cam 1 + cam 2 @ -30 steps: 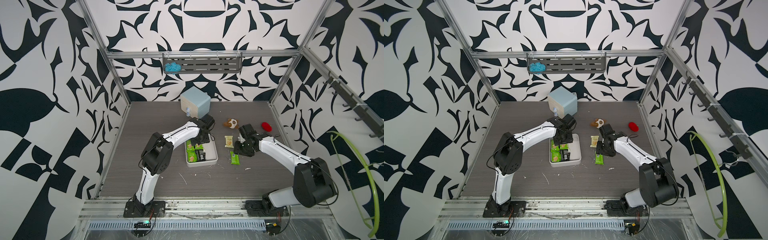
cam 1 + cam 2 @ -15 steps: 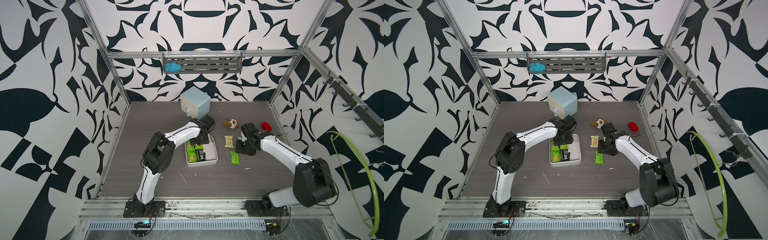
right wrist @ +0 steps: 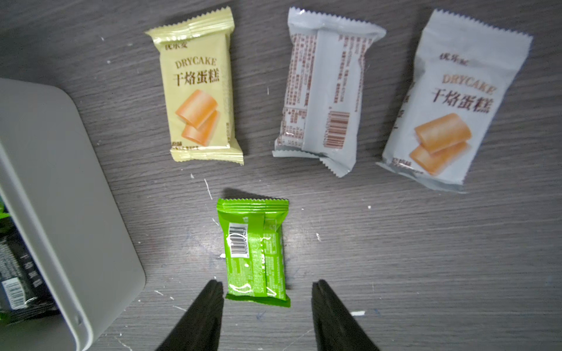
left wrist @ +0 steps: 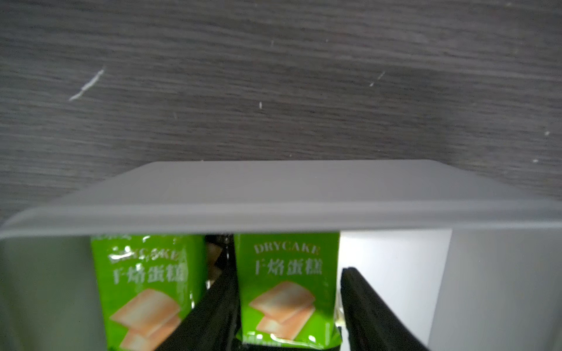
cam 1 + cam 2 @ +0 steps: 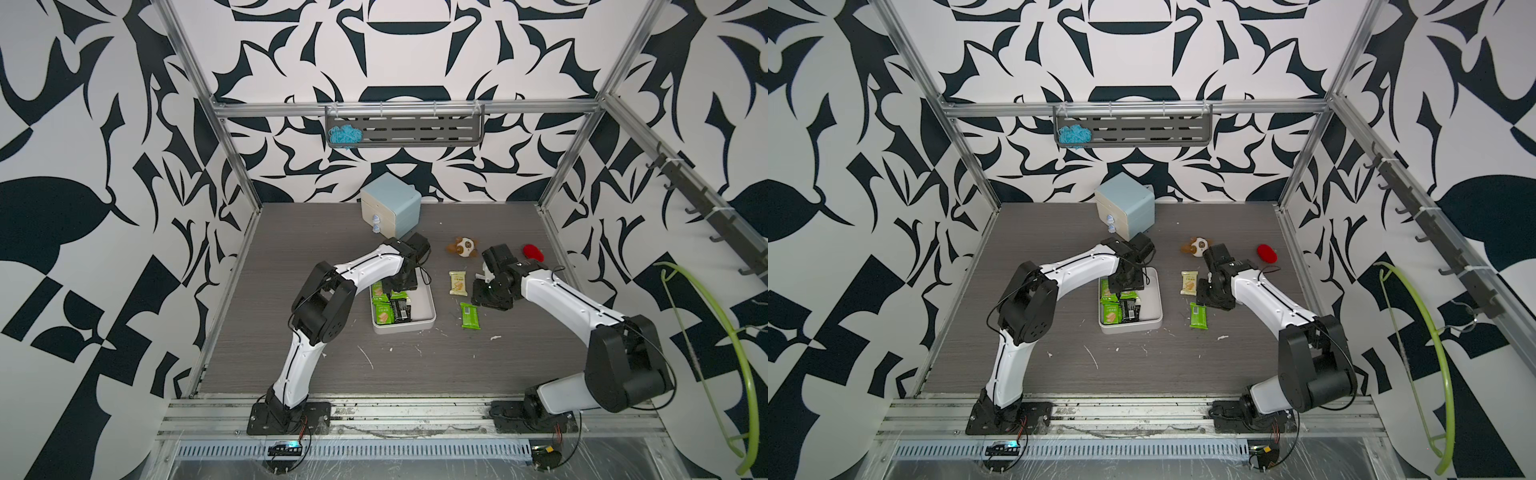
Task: Take the cookies out of the storage box
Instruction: Pick up the cookie from the storage box.
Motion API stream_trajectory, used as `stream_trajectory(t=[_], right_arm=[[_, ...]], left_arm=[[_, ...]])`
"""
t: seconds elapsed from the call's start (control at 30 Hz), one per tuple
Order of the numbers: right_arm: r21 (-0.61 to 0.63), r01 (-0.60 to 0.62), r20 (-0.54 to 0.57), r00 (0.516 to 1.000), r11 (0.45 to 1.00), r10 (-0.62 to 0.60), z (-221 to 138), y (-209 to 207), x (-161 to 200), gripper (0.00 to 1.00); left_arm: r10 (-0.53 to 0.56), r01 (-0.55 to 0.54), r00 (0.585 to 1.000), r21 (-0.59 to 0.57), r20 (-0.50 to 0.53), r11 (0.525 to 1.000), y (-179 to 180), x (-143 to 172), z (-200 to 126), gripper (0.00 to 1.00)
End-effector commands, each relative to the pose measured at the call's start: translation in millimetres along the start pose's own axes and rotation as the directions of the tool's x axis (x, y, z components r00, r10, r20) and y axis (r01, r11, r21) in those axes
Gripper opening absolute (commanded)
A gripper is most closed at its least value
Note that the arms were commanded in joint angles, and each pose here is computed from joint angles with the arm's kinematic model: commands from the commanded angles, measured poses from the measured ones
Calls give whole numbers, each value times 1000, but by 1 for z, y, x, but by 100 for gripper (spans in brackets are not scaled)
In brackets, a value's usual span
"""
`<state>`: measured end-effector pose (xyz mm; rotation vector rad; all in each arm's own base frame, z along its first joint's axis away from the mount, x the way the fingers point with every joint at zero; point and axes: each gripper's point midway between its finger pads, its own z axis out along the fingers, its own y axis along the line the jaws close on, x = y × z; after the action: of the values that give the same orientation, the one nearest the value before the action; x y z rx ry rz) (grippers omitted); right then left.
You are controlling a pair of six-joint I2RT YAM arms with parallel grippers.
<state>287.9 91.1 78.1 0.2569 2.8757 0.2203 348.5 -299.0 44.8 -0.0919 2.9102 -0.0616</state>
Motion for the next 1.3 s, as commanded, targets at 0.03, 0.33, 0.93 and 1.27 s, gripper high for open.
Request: stream_trajectory(t=[0.03, 0.33, 0.93, 1.27], right_arm=[[-3, 6, 2, 1000, 1000, -6, -5, 2, -5, 53], [-7, -9, 10, 1000, 1000, 9, -6, 3, -6, 53], [-45, -54, 24, 998, 998, 55, -11, 18, -14, 51], [-49, -34, 36, 999, 998, 36, -4, 50, -18, 51]], left_arm=[[11, -11, 1000, -7, -15, 1000, 0, 0, 2, 55], [21, -21, 999, 3, -32, 1000, -1, 4, 7, 48], [-2, -5, 999, 139, 45, 990, -10, -5, -54, 47], [1, -20, 996, 205, 95, 979, -2, -17, -89, 47]])
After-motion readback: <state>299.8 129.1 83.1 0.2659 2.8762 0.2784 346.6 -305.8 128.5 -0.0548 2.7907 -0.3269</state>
